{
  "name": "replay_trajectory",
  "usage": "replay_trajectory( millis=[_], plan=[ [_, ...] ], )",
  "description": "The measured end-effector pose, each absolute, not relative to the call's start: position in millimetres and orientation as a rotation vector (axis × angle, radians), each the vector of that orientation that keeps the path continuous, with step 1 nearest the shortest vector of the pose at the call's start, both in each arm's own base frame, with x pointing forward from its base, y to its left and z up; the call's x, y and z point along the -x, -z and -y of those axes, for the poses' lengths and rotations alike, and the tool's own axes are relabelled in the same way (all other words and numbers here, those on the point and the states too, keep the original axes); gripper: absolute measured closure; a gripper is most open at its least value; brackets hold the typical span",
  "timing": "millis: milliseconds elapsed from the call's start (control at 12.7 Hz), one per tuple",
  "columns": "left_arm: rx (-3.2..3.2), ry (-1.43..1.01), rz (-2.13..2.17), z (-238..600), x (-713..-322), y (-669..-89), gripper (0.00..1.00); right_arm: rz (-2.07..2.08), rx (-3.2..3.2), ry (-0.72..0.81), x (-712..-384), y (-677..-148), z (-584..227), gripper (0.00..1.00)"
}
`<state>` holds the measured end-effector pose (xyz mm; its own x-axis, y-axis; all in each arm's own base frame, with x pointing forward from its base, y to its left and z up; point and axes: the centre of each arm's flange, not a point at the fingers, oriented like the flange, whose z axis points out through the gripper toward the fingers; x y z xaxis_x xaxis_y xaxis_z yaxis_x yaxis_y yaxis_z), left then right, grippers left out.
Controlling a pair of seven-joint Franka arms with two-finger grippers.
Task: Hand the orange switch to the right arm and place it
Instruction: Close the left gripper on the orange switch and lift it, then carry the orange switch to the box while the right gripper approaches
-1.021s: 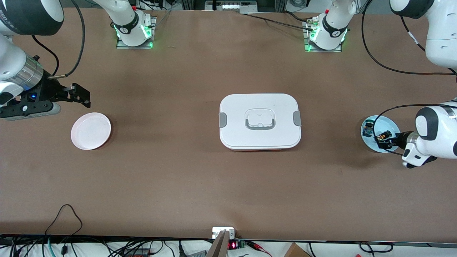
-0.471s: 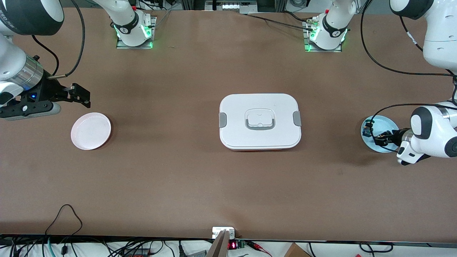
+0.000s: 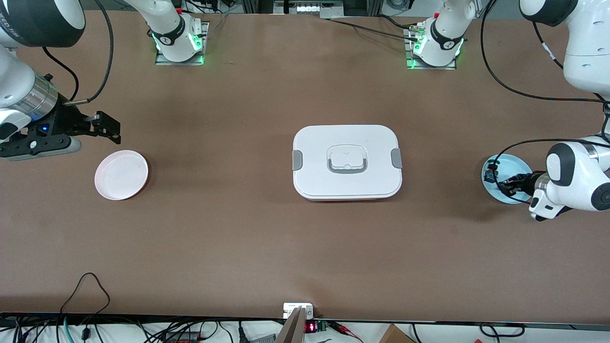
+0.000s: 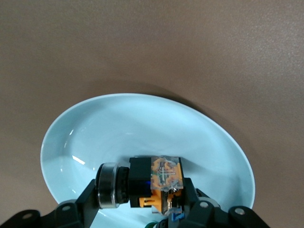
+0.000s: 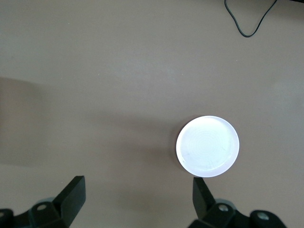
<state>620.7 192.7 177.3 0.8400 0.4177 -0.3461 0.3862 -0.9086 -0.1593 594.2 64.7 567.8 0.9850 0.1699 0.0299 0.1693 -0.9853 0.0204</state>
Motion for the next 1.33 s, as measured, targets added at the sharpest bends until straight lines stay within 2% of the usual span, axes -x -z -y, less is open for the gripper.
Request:
replay_trajectory(
  millis=[314, 785, 1099, 1335],
  plan=[
    [2.941, -0.555, 0.634, -189.3, -632.8, -200.9, 0.27, -0.266, -3.112, -0.049, -594.2, -567.8, -64.7, 0.0],
    [2.98, -0.563, 0.547, -144.8, -663.3, -312.3, 0.27, -0.274, -3.111, -0.049, -594.1, -567.6, -66.9, 0.0],
    [3.13, -0.573, 0.086, -78.2, -679.5, -355.4, 0.27, -0.272, -3.112, -0.054, -594.2, -568.6, -66.5, 0.0],
    [3.279, -0.556, 0.022, -57.9, -685.0, -371.2, 0.27, -0.272, -3.111, -0.048, -595.0, -566.3, -66.4, 0.0]
  ],
)
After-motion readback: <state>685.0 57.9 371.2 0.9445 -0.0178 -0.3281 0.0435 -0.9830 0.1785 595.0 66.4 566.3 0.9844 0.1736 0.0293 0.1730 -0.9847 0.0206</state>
